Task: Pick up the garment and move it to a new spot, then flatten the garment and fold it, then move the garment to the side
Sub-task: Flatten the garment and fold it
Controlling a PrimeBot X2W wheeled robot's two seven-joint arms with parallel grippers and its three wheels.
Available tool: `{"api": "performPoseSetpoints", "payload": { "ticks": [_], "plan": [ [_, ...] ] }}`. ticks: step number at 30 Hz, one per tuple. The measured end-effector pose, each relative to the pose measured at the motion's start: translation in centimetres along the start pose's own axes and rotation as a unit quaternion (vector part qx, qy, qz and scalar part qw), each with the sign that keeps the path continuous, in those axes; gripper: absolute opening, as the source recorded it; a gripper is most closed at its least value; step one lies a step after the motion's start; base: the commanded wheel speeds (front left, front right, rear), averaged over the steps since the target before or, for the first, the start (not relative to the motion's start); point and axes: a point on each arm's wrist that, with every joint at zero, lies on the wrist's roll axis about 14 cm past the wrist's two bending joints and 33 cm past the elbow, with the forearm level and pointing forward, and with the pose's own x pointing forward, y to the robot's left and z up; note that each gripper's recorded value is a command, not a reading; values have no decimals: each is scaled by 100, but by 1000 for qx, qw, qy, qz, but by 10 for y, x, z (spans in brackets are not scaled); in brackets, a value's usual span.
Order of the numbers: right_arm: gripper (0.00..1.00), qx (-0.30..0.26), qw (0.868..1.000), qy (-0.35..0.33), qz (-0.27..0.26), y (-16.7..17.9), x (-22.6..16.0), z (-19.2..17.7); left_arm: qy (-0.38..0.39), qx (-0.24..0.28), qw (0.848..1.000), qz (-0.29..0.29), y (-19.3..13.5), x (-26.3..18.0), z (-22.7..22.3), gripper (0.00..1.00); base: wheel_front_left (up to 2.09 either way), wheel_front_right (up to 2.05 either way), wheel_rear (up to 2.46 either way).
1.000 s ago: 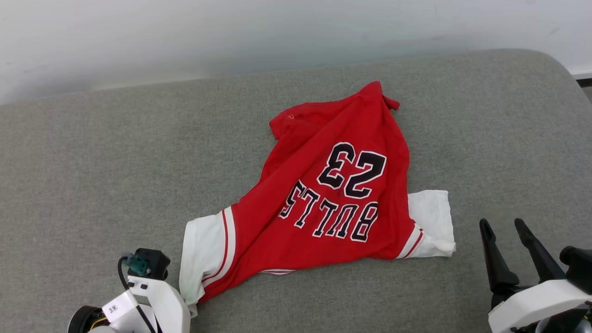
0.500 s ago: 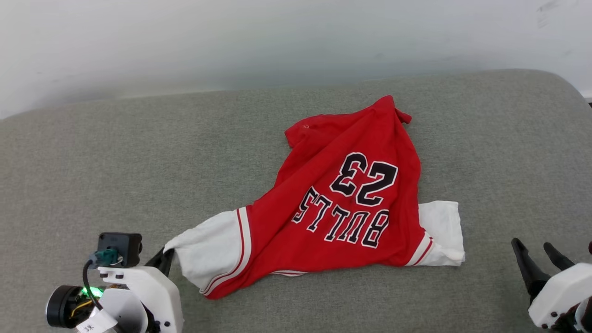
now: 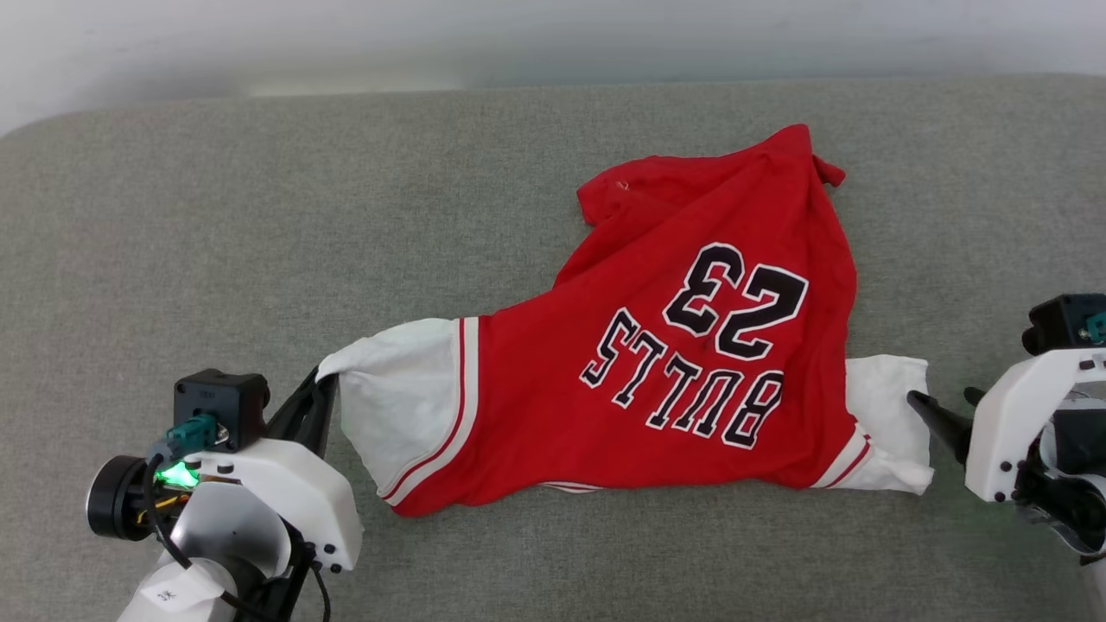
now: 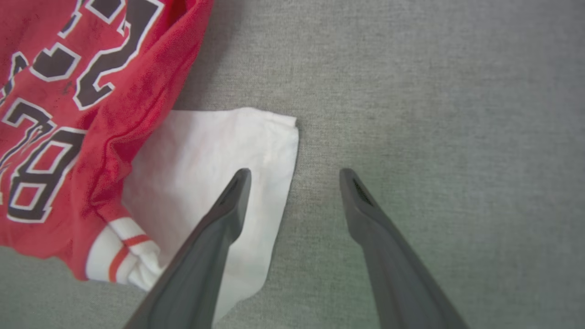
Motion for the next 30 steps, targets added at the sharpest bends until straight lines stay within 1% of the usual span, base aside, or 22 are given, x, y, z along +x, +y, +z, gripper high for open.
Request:
{"api": "performPoseSetpoints", "payload": {
  "ticks": [4,9,10,11,12,16,20,25,30],
  "plan": [
    [100,-9,998,60,22,14,23,-19,6,-5,1000,6,3,6,-6,0,0,0,0],
    [100,-15,993,114,32,16,34,-36,15,-9,1000,10,5,10,-13,0,0,0,0],
    [60,-13,992,120,33,16,35,-37,16,-9,1000,10,5,10,-14,0,0,0,0],
    [27,-16,992,123,35,16,35,-36,16,-10,1000,10,5,11,-14,0,0,0,0],
    [0,-17,991,124,35,17,35,-36,15,-10,1000,10,5,11,-14,0,0,0,0],
    [0,-21,992,113,45,22,31,-29,3,-12,1000,10,4,9,-8,0,0,0,0],
    [0,-30,996,76,43,21,20,-11,-18,-12,1000,17,6,2,2,0,0,0,0],
    [0,-36,999,7,25,8,-7,23,-60,-9,998,27,11,-9,25,0,0,0,0],
    [0,-31,998,-46,3,-5,-37,43,-101,-7,994,38,18,-18,53,0,0,0,0]
  ]
}}
